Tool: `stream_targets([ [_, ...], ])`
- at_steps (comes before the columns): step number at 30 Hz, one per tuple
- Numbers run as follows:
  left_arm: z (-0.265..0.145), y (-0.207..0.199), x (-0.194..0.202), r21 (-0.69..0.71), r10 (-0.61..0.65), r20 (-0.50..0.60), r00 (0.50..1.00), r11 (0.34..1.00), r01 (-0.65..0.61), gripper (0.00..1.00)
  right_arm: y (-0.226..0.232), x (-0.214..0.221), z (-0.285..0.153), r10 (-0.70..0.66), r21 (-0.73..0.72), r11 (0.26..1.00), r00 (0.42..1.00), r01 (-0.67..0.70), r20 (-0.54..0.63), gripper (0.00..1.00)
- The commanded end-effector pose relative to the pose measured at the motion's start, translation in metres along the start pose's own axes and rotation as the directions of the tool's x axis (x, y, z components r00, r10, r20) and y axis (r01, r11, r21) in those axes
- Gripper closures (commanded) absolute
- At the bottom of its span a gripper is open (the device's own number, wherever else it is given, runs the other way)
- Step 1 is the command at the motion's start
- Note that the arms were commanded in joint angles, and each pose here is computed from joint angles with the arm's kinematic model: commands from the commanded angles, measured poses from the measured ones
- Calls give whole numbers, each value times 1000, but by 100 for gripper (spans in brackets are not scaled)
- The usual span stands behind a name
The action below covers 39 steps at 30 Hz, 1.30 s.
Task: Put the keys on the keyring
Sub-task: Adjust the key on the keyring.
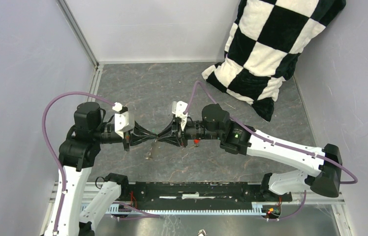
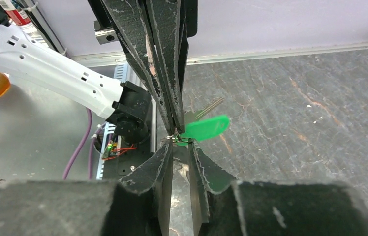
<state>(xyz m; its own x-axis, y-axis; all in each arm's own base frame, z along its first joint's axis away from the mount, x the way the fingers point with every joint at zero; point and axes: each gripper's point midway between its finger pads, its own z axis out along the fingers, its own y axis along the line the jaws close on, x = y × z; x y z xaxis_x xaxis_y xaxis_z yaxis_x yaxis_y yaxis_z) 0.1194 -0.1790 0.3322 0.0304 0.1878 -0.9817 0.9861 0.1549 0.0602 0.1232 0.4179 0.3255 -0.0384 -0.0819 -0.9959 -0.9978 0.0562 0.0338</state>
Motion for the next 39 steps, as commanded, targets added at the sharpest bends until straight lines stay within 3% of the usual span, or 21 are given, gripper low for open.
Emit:
stream_targets([
  [1, -2, 0, -10, -4, 86, 16, 996, 996, -86, 98, 5, -25, 4, 22, -23, 1000, 998, -21, 52, 81],
  [4, -3, 2, -10, -12, 90, 11, 996, 996, -90, 98, 3, -24, 4, 27, -12, 1000, 999, -26, 38, 82],
  [12, -3, 5, -6, -27, 105, -1, 994, 994, -105, 98, -16, -23, -14, 3, 127, 992, 1000, -5, 14, 69],
  [23, -3, 7, -9, -33, 125, -2, 992, 992, -125, 98, -1, -25, -13, 19, 51, 998, 997, -24, 81, 56],
  [29, -4, 12, -12, -55, 134, -6, 991, 989, -134, 98, -3, -3, -3, 45, 47, 998, 999, -46, 13, 54],
  [34, -4, 25, -14, -111, 125, -8, 992, 986, -125, 98, -3, 10, 0, 74, 51, 996, 997, -74, -3, 56],
  [39, -4, 42, -22, -201, 32, 24, 999, 979, -26, 98, -15, 16, 4, 66, 107, 992, 998, -64, -15, 74],
])
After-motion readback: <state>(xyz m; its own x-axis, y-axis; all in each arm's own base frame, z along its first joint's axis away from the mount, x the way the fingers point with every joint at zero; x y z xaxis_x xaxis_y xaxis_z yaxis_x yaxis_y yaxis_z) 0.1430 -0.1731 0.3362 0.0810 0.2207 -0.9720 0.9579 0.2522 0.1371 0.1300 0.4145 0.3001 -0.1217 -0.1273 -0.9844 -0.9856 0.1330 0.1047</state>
